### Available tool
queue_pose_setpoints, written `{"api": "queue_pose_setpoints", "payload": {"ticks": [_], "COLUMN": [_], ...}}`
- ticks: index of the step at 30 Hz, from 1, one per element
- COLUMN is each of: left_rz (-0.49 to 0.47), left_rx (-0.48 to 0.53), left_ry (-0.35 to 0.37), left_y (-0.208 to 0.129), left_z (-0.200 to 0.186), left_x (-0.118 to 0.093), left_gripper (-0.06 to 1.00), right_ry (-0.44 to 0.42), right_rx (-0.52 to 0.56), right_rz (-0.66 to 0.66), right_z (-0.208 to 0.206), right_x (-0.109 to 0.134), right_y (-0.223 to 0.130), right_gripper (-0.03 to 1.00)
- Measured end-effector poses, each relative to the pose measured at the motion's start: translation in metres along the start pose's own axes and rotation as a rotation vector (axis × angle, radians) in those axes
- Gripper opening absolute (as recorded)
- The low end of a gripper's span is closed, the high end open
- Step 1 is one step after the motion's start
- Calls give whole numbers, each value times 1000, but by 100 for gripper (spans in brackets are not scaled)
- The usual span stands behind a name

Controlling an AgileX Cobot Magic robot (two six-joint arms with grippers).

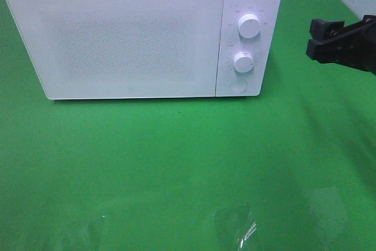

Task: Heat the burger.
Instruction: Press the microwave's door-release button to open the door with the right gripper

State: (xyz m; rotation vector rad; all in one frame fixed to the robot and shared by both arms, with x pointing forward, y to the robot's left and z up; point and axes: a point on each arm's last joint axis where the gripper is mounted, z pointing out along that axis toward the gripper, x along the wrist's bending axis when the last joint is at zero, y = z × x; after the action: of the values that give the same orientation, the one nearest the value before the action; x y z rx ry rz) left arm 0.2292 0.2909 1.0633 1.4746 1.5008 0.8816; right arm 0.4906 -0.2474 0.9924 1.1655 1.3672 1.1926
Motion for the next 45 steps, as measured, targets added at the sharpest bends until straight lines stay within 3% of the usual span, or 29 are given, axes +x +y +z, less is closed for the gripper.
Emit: {"api": "queue_pose_setpoints", "payload": {"ticks": [10, 24, 35, 42, 43, 44, 45], "left_rz": [0, 0, 0, 0, 0, 0, 0], "left_rx": [0, 0, 0, 0, 0, 0, 0], "left_ry": [0, 0, 0, 0, 0, 0, 0], "left_y": [0, 0, 0, 0, 0, 0, 0], "left_z": [0, 0, 0, 0, 0, 0, 0], "left_x": [0, 0, 0, 0, 0, 0, 0], "left_gripper": [98, 98, 98, 98, 98, 98, 98], "right_ry": [-31, 7, 0, -11, -15, -15, -20], "right_rx": [-34, 33, 96, 97, 96, 96, 95], "right_rz": [18, -8, -35, 48, 132, 132, 248], "right_z": [5, -7, -12, -12, -12, -12, -12], "right_x": [39, 92, 103, 103, 103, 103, 103], "right_y": [-19, -58, -78, -78, -78, -78, -78], "right_gripper": [76, 76, 76, 75, 74, 74, 71]}}
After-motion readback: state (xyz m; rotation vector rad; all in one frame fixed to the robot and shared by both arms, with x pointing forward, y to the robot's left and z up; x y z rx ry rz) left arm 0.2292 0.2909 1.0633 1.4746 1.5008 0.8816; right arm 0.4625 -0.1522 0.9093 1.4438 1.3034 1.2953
